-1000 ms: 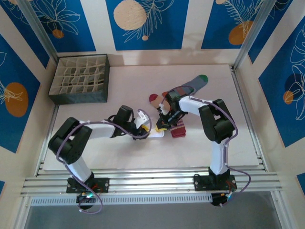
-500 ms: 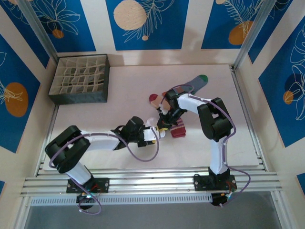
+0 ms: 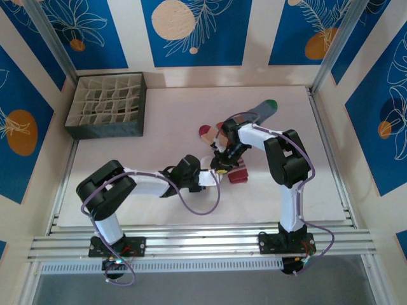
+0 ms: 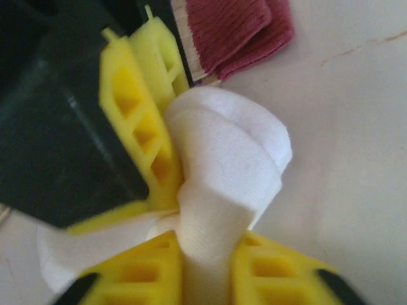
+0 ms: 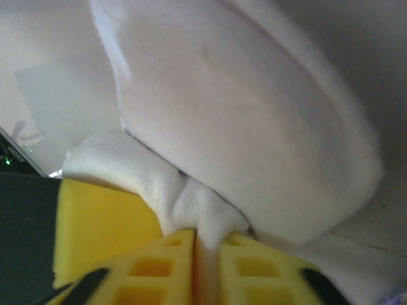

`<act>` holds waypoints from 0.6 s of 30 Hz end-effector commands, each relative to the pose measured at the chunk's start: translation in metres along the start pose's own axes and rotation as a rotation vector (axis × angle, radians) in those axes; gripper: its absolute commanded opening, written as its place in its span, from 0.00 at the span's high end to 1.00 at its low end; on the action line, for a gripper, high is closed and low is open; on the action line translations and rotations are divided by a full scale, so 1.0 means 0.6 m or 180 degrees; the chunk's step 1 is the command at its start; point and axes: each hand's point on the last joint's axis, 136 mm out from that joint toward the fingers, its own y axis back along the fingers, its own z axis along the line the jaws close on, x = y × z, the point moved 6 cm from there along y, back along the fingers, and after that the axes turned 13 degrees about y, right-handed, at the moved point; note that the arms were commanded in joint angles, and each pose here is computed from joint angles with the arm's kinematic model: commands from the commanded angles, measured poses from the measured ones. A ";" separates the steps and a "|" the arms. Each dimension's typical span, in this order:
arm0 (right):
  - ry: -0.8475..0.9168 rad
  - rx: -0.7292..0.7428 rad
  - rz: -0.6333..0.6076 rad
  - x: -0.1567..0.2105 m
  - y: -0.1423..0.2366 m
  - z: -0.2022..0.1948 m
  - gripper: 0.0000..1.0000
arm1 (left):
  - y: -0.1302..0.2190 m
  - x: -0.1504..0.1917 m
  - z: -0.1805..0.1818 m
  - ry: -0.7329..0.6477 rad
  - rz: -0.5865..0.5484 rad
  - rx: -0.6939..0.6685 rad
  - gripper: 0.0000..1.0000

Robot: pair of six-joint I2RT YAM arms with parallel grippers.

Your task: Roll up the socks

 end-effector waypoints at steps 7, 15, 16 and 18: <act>0.0140 -0.0231 -0.0540 0.003 0.060 0.014 0.53 | 0.002 0.034 -0.017 0.1024 0.0496 0.0813 1.00; 0.0232 -0.0322 -0.0941 0.007 0.078 0.017 0.45 | -0.009 0.040 0.008 0.2275 0.0819 0.1655 1.00; 0.0232 -0.0340 -0.0954 0.008 0.075 0.017 0.44 | -0.014 0.045 0.011 0.2386 0.0888 0.1664 1.00; 0.0205 -0.0353 -0.0951 0.010 0.068 0.013 0.44 | -0.022 0.052 0.020 0.2602 0.0940 0.1705 1.00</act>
